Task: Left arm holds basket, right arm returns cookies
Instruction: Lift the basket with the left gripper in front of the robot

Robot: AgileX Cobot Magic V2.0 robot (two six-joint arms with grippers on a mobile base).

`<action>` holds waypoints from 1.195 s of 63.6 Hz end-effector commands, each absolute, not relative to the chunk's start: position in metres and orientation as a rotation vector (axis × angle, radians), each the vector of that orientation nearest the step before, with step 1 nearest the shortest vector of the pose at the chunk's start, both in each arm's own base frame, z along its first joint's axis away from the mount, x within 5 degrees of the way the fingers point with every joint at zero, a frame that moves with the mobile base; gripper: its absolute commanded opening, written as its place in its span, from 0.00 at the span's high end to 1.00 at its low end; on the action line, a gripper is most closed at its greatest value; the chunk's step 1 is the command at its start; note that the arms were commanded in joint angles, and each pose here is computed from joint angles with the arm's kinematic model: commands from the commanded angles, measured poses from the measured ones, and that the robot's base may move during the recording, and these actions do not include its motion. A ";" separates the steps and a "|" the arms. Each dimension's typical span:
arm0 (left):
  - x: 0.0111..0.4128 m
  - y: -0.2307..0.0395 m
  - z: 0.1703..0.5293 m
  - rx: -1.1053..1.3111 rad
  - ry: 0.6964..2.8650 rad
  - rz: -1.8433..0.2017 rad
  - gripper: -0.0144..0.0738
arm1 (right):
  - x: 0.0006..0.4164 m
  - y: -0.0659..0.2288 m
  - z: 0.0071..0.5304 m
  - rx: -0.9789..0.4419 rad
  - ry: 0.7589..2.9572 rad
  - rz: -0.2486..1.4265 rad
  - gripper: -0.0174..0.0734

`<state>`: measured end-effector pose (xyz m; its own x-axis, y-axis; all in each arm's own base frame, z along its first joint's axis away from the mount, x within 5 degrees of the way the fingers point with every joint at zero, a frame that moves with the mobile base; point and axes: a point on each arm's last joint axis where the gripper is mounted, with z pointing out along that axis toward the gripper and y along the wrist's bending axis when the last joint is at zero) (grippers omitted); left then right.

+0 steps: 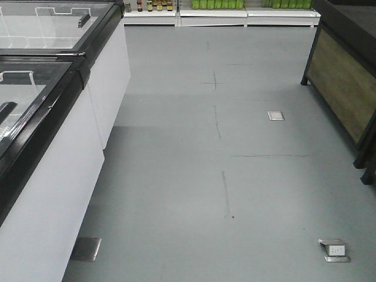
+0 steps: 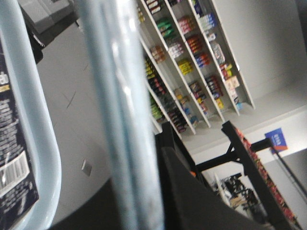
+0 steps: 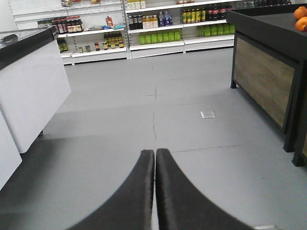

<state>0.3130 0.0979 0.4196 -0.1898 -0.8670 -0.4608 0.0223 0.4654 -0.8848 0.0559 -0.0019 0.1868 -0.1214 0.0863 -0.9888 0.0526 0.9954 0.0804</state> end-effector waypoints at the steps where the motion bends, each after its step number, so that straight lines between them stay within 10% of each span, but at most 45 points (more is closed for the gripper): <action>1: 0.303 0.073 0.444 -0.658 1.561 -0.985 0.85 | 0.055 -0.003 0.193 0.096 1.604 0.008 0.82; 41: 0.300 -0.094 0.426 -0.210 1.868 -1.225 0.85 | 0.055 -0.003 0.193 0.096 1.605 0.008 0.82; 76: 0.234 -0.212 0.332 -0.046 2.160 -1.280 0.85 | 0.055 -0.003 0.193 0.096 1.603 0.008 0.82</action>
